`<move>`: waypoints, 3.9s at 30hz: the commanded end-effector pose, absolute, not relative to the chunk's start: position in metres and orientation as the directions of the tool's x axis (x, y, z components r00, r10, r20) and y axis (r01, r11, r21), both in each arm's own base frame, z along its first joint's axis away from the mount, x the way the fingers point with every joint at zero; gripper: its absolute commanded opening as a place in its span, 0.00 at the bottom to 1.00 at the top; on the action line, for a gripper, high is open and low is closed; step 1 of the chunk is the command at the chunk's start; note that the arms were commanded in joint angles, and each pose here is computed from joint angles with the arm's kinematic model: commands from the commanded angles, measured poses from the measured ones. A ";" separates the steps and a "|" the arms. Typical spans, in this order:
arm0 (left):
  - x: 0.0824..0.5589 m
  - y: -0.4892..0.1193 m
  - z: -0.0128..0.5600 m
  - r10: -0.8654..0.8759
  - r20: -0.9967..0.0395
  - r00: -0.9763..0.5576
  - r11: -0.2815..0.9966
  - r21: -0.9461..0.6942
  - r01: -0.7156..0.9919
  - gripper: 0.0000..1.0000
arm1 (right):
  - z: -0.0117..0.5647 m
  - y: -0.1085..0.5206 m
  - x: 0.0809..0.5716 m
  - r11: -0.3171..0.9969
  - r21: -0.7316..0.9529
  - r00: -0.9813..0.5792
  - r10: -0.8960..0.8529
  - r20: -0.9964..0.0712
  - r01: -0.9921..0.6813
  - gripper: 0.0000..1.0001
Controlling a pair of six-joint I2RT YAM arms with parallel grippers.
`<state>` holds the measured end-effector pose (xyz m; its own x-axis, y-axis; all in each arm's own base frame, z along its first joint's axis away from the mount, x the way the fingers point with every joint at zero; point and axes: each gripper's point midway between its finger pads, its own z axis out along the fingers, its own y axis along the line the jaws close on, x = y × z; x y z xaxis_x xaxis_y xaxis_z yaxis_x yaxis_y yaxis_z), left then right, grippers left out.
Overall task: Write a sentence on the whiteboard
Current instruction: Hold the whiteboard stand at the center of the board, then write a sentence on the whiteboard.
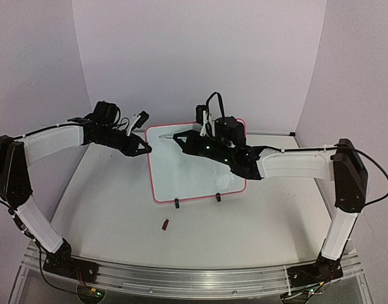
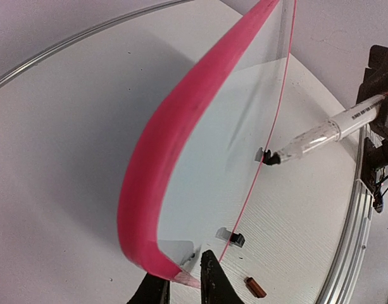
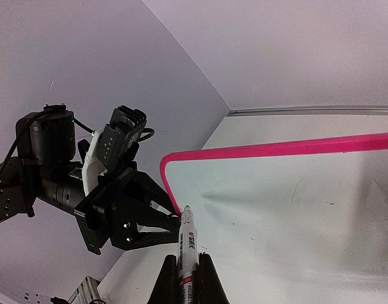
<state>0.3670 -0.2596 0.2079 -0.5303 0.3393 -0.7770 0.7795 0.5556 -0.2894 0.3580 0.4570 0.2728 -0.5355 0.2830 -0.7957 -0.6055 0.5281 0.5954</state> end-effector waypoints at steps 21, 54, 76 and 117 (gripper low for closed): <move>0.360 -0.261 0.213 0.357 -0.796 -0.489 0.510 -0.273 0.816 0.09 | 0.285 0.465 0.368 0.528 0.594 -0.502 0.325 -0.801 -0.606 0.00; 0.361 -0.260 0.212 0.362 -0.795 -0.487 0.514 -0.266 0.815 0.05 | 0.239 0.472 0.364 0.614 0.536 -0.541 0.203 -0.816 -0.579 0.00; 0.362 -0.258 0.211 0.369 -0.792 -0.486 0.521 -0.256 0.814 0.03 | 0.250 0.451 0.358 0.664 0.494 -0.507 0.196 -0.839 -0.562 0.00; 0.364 -0.257 0.209 0.373 -0.789 -0.489 0.531 -0.250 0.809 0.00 | 0.267 0.474 0.351 0.578 0.519 -0.506 0.202 -0.838 -0.629 0.00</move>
